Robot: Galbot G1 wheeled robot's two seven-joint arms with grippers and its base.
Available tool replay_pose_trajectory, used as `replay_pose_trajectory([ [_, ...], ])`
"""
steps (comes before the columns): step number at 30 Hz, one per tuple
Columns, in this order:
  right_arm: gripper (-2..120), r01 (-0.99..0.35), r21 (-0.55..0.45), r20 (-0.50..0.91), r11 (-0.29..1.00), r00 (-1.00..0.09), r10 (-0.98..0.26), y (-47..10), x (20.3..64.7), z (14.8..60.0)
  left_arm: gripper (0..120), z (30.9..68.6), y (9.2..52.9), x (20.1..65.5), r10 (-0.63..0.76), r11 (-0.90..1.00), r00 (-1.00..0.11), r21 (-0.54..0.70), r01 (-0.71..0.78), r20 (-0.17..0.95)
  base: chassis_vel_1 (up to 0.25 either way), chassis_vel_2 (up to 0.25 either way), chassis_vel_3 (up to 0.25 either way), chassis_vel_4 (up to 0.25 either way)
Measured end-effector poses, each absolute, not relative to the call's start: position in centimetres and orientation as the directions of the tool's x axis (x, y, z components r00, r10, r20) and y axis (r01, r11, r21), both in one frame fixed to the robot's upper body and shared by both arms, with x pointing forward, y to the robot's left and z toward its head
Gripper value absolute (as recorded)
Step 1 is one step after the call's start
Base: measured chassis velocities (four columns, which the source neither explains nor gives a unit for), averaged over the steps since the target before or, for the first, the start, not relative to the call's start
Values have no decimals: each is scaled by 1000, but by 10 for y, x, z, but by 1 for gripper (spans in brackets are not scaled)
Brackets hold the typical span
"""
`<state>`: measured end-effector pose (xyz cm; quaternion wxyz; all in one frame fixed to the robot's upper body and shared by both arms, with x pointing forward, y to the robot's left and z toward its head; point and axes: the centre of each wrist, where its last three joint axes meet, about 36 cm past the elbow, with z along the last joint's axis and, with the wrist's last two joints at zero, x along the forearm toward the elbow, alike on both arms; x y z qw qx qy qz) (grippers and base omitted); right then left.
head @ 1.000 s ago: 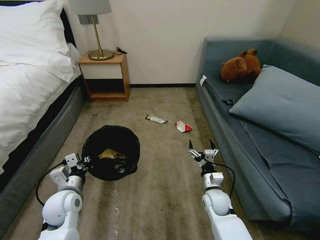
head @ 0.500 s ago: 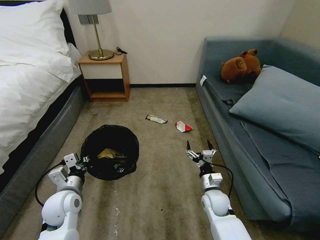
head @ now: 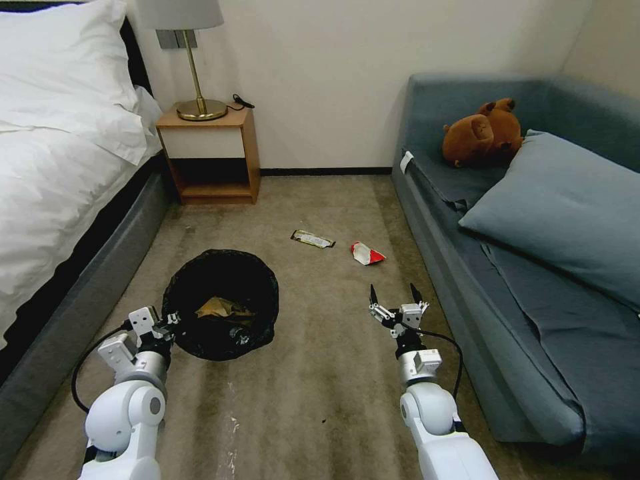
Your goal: Pick up the trash bin, then pick up the garbage on the floor and place it into the trash bin.
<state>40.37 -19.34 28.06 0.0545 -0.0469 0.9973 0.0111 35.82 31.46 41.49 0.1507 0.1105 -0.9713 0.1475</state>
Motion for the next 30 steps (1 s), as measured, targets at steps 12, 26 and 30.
replay_pose_trajectory([
  [12,100,-99,20,-107,995,-990,-97,-190,402,277,1,414,315,359,-171,932,-930,-253,-260,326,-34,25,29,-26],
  [26,100,-104,21,-111,994,-989,-101,-187,402,277,1,413,315,356,-173,932,-930,-251,-261,325,-56,50,52,-50],
  [30,100,-105,21,-111,994,-989,-102,-187,402,277,1,414,315,356,-174,932,-930,-250,-261,324,-54,53,49,-54],
])
